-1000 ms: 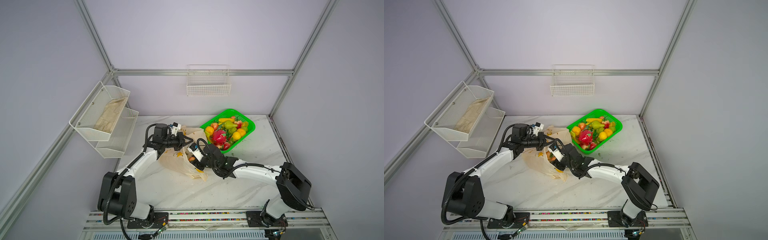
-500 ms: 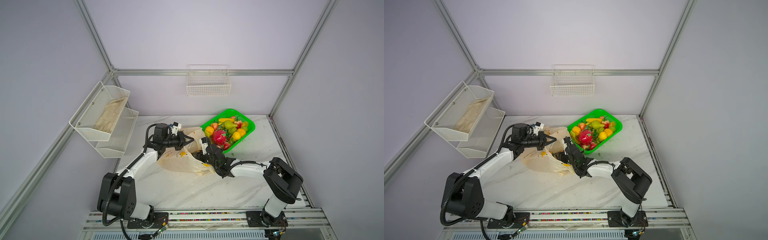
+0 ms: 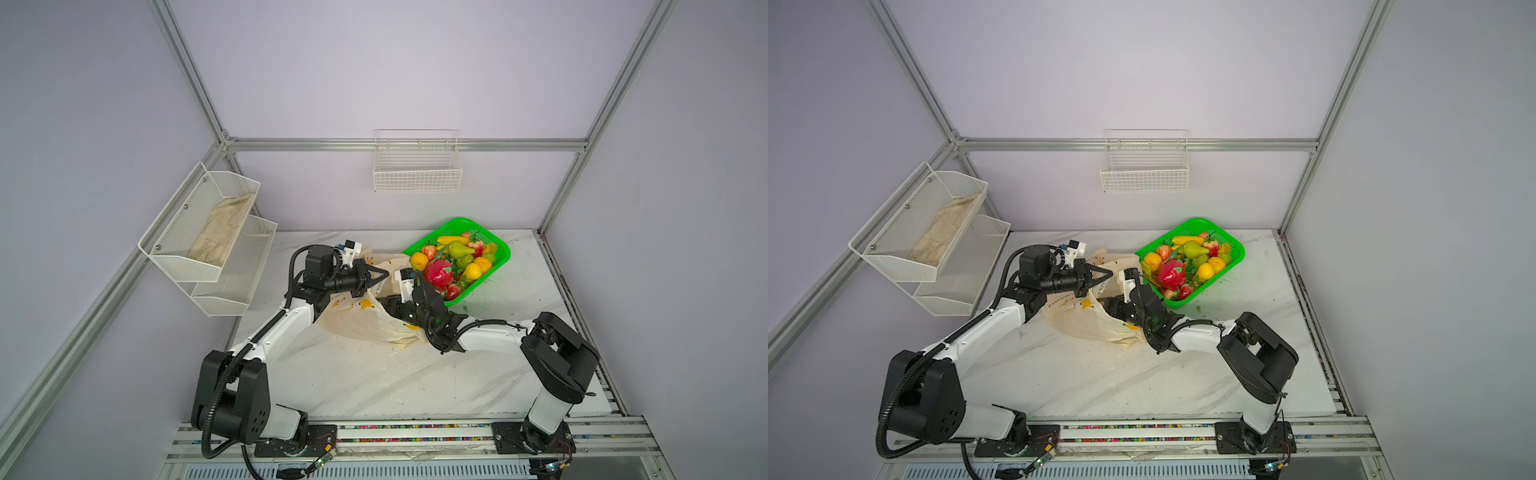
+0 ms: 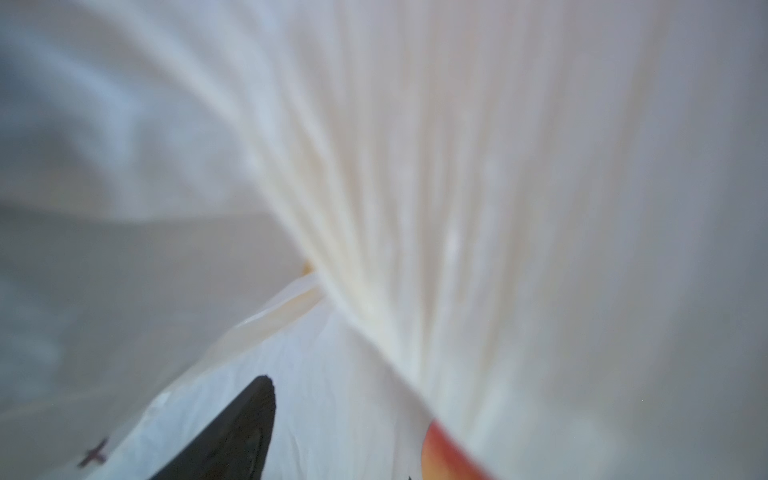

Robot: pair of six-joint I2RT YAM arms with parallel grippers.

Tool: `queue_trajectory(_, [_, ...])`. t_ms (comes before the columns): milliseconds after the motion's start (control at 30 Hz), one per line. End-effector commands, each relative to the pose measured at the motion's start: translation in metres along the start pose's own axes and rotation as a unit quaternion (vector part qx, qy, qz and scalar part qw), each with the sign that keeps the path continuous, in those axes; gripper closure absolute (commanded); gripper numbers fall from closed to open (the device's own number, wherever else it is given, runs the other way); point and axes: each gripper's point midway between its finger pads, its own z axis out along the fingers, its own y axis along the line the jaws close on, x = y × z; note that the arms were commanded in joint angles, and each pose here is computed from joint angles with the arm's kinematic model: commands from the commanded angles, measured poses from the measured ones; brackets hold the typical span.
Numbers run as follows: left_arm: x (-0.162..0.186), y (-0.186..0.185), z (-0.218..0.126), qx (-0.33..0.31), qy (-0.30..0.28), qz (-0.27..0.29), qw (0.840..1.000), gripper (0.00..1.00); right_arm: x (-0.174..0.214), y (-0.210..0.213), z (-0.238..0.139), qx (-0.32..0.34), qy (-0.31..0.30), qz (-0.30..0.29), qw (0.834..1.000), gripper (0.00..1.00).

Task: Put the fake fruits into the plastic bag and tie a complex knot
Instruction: 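Lower the pear into the bag and open the right gripper, then withdraw the right gripper from the bag toward the green basket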

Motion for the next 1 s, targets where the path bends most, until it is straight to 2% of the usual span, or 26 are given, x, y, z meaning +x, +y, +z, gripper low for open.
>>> queue_trajectory(0, [0.001,0.001,-0.005,0.014,-0.002,0.000,1.000,0.99,-0.017,0.014,-0.019,-0.034,-0.016,-0.010,0.999,0.17])
queue_trajectory(133, [-0.009,0.009,-0.012,0.005,-0.023,-0.011,1.000,0.99,-0.023,0.011,-0.043,-0.046,-0.008,-0.035,0.998,0.21])
queue_trajectory(300, [-0.024,0.026,-0.024,-0.010,-0.054,-0.029,0.998,1.00,-0.025,0.028,-0.081,-0.073,0.026,-0.117,0.990,0.26])
queue_trajectory(500, [-0.038,0.038,-0.037,-0.018,-0.081,-0.041,0.996,1.00,-0.060,0.041,-0.127,-0.077,-0.018,-0.157,0.985,0.17])
queue_trajectory(567, [-0.041,0.040,-0.040,-0.020,-0.087,-0.043,0.995,1.00,-0.079,0.022,-0.136,-0.033,-0.038,-0.147,0.988,0.14])
queue_trajectory(633, [-0.043,0.040,-0.043,-0.022,-0.091,-0.041,0.995,1.00,-0.104,-0.014,-0.148,0.042,-0.063,-0.120,0.990,0.11])
queue_trajectory(733, [-0.043,0.039,-0.043,-0.020,-0.088,-0.040,0.995,1.00,-0.143,-0.082,-0.171,0.136,-0.099,-0.065,0.984,0.08])
queue_trajectory(800, [-0.043,0.039,-0.042,-0.018,-0.085,-0.038,0.995,1.00,-0.162,-0.121,-0.182,0.188,-0.114,-0.044,0.975,0.08])
queue_trajectory(867, [-0.042,0.038,-0.042,-0.017,-0.083,-0.036,0.996,1.00,-0.175,-0.153,-0.187,0.258,-0.115,-0.045,0.958,0.08])
queue_trajectory(967, [-0.042,0.038,-0.043,-0.019,-0.085,-0.031,0.996,1.00,-0.185,-0.183,-0.181,0.329,-0.088,-0.073,0.937,0.11])
